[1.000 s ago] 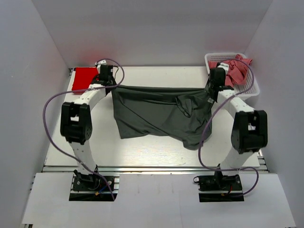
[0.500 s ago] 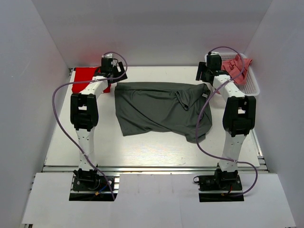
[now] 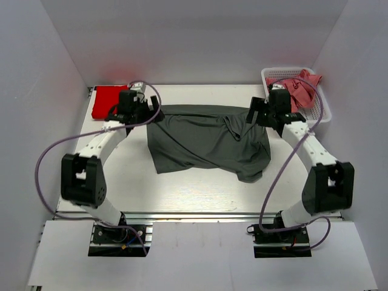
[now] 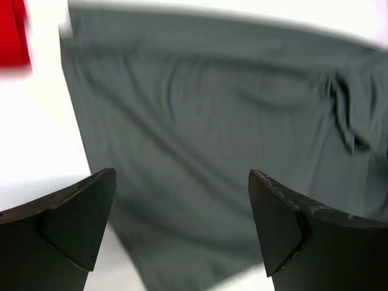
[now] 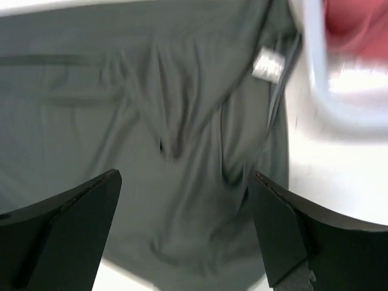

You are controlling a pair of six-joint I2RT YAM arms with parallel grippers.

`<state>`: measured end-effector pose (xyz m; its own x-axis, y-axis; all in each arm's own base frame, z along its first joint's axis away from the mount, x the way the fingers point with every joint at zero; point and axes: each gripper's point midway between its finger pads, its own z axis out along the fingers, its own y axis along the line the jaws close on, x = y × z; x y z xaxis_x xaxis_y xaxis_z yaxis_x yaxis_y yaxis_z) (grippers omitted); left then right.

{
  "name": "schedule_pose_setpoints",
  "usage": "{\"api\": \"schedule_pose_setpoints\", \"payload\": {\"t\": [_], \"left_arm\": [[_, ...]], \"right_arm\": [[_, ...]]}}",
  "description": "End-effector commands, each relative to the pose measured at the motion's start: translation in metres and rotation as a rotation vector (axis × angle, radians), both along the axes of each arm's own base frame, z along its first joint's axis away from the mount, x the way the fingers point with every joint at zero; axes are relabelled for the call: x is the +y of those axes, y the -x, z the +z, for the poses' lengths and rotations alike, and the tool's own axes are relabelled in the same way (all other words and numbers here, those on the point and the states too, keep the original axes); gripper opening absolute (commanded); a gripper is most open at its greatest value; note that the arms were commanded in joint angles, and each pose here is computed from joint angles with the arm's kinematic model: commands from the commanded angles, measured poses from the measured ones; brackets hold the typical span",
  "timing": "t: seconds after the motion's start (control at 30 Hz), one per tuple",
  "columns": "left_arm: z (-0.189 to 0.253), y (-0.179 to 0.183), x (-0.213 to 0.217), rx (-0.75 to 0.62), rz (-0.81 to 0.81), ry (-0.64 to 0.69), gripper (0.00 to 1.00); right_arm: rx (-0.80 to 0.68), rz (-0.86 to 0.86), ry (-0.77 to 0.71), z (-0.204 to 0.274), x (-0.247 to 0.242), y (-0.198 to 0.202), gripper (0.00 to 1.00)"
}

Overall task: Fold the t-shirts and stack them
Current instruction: Flatten out the tshirt

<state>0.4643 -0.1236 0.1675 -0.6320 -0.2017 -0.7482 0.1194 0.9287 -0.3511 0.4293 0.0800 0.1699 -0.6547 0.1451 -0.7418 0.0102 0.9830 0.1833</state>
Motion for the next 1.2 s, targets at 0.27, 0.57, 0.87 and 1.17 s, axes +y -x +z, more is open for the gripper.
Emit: {"api": "schedule_pose_setpoints", "payload": {"t": [0.27,0.57,0.87,1.17], "left_arm": [[-0.096,0.173,-0.023,0.322,-0.094,0.046,1.00],[-0.128,0.205,-0.030,0.373,-0.123,-0.012,0.84],[-0.153,0.197,-0.031,0.398,-0.097,-0.127,0.65],[-0.158,0.186,-0.040,0.399,-0.101,-0.167,0.23]], "right_arm": [[0.307,-0.113,-0.033,-0.079,-0.014,0.163,0.90],[0.456,-0.245,-0.057,-0.134,-0.028,0.226,0.84],[0.395,-0.279,-0.065,-0.143,-0.028,0.201,0.72],[0.405,-0.214,-0.104,-0.155,-0.013,0.191,0.23]]}}
